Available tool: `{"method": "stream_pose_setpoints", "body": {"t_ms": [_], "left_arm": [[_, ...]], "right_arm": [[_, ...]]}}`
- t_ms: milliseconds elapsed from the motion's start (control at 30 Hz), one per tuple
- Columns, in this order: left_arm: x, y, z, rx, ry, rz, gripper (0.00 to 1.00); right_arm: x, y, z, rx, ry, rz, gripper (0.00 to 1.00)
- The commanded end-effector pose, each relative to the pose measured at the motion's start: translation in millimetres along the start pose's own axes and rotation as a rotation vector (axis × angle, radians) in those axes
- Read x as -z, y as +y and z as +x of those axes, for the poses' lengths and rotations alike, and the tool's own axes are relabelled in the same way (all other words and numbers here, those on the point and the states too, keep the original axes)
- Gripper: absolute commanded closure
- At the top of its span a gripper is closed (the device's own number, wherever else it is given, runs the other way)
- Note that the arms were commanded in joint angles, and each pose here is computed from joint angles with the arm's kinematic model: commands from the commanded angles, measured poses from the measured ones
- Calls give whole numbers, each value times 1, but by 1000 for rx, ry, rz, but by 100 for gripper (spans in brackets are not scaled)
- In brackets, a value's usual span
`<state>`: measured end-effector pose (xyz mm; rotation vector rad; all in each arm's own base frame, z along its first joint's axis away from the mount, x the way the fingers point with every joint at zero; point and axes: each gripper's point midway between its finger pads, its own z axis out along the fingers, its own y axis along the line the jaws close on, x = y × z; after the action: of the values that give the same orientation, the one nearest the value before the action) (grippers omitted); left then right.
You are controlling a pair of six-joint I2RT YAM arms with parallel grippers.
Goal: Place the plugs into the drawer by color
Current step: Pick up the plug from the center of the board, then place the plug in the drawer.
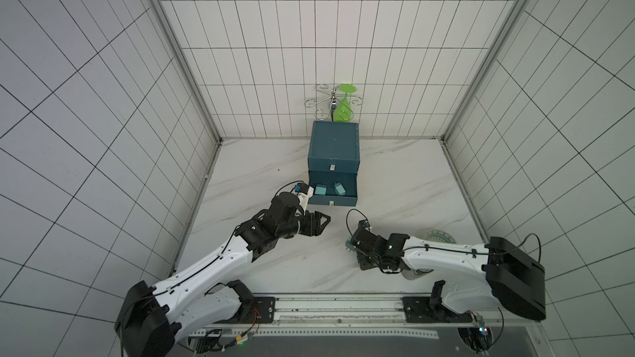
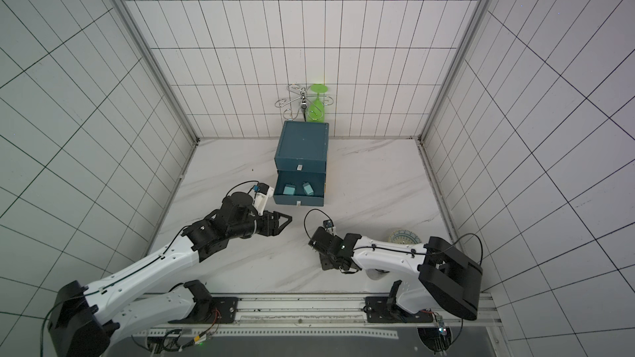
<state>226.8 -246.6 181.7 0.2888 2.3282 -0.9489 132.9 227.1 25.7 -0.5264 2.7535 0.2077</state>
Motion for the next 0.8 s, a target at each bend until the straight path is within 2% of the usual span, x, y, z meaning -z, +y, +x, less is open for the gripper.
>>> {"method": "stream_pose_setpoints", "body": {"t_ms": [0, 167, 300, 367, 533, 767], "left_arm": [[3, -11, -7, -19, -19, 39, 30], [12, -9, -12, -14, -62, 26, 30], [21, -2, -18, -6, -117, -9, 30], [24, 2, -19, -1, -141, -23, 30], [22, 11, -18, 20, -154, -53, 29], [16, 8, -17, 0, -134, -38, 30]], "right_arm": [[30, 5, -11, 18, -27, -48, 68], [97, 8, -45, 49, -157, -108, 70], [139, 8, -79, 87, -186, -129, 70], [149, 11, -99, 88, -188, -155, 70], [146, 23, -153, 99, -130, -205, 71], [108, 26, -204, 100, -80, -160, 69]]}}
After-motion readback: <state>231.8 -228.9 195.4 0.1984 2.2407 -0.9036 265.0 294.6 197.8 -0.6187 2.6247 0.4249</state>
